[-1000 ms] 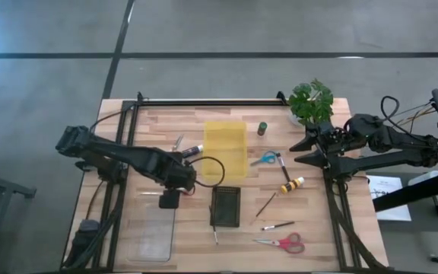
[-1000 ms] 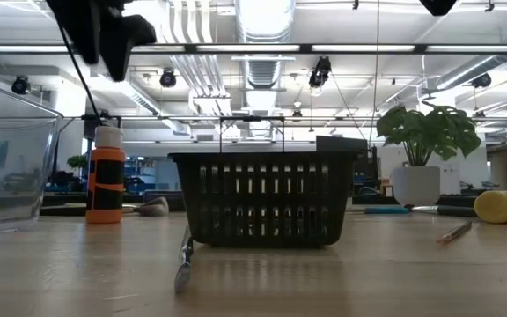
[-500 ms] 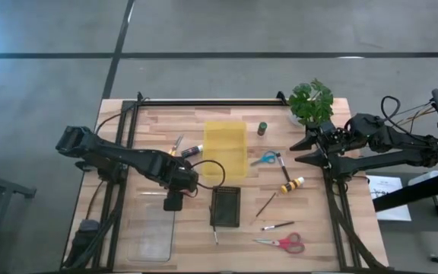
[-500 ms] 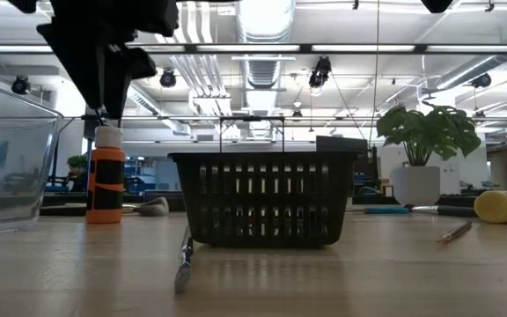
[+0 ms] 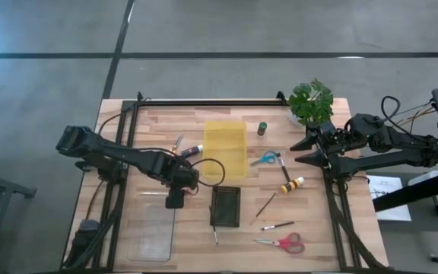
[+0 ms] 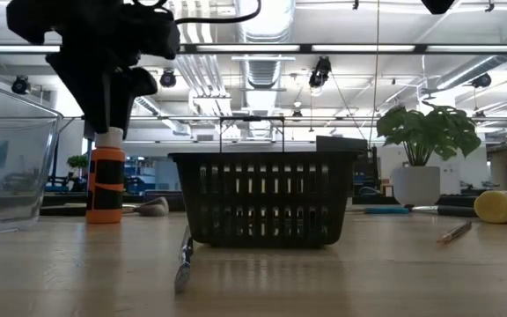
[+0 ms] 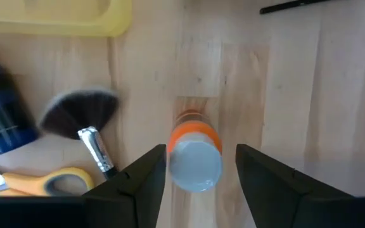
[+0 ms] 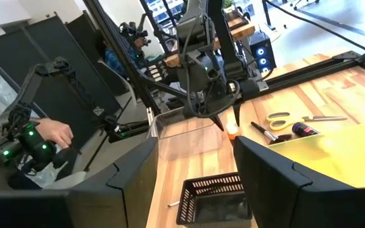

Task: Pick & Place Paint Supplies
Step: Put the orange paint bottle into the black bin

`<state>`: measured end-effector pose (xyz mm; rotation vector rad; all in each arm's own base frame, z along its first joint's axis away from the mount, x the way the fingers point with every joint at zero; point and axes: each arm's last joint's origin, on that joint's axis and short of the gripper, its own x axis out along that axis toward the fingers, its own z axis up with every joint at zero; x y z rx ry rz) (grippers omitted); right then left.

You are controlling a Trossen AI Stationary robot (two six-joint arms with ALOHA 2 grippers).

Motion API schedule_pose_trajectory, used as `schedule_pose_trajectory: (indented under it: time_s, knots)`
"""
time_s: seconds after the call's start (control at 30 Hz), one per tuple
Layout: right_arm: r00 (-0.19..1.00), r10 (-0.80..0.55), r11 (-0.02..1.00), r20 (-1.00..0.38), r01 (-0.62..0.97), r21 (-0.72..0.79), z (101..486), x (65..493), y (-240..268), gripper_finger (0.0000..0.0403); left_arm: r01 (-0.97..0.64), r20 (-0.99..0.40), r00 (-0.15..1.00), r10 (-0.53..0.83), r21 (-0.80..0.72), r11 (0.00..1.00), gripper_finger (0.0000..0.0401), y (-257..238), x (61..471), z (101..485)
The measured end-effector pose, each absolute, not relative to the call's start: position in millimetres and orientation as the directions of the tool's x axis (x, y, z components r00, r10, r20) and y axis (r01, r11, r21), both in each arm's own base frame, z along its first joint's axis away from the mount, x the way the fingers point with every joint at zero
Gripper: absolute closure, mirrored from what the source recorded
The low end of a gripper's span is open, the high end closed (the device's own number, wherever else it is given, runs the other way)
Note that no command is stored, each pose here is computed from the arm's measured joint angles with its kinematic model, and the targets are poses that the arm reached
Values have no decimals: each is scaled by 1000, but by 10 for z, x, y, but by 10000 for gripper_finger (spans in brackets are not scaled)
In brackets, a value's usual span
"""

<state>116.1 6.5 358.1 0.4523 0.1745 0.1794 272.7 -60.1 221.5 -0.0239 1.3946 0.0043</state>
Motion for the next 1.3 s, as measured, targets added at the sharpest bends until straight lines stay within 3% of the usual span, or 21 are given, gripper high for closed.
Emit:
schedule_pose_trajectory:
  time_s: [0.3,0.53,0.77,1.13,1.3]
  knots:
    - [975,186,890,-122,-115,441,3585,1164,58,196,-37,-981,193,-15,-23,999,207,-578,2736,2156]
    - [975,186,891,-123,-115,439,3583,1164,57,196,-68,-982,189,-16,-29,997,281,-526,2742,2156]
    - [974,186,892,-125,-114,438,3580,1163,58,196,-79,-981,194,-29,-45,996,281,-500,2764,2195]
    - [975,182,894,-129,-110,435,3577,1163,57,196,-64,-914,406,-3,-31,997,281,-538,3113,2828]
    - [979,160,896,-128,-90,435,3578,1161,50,196,6,-951,307,40,43,999,281,-600,3487,2821]
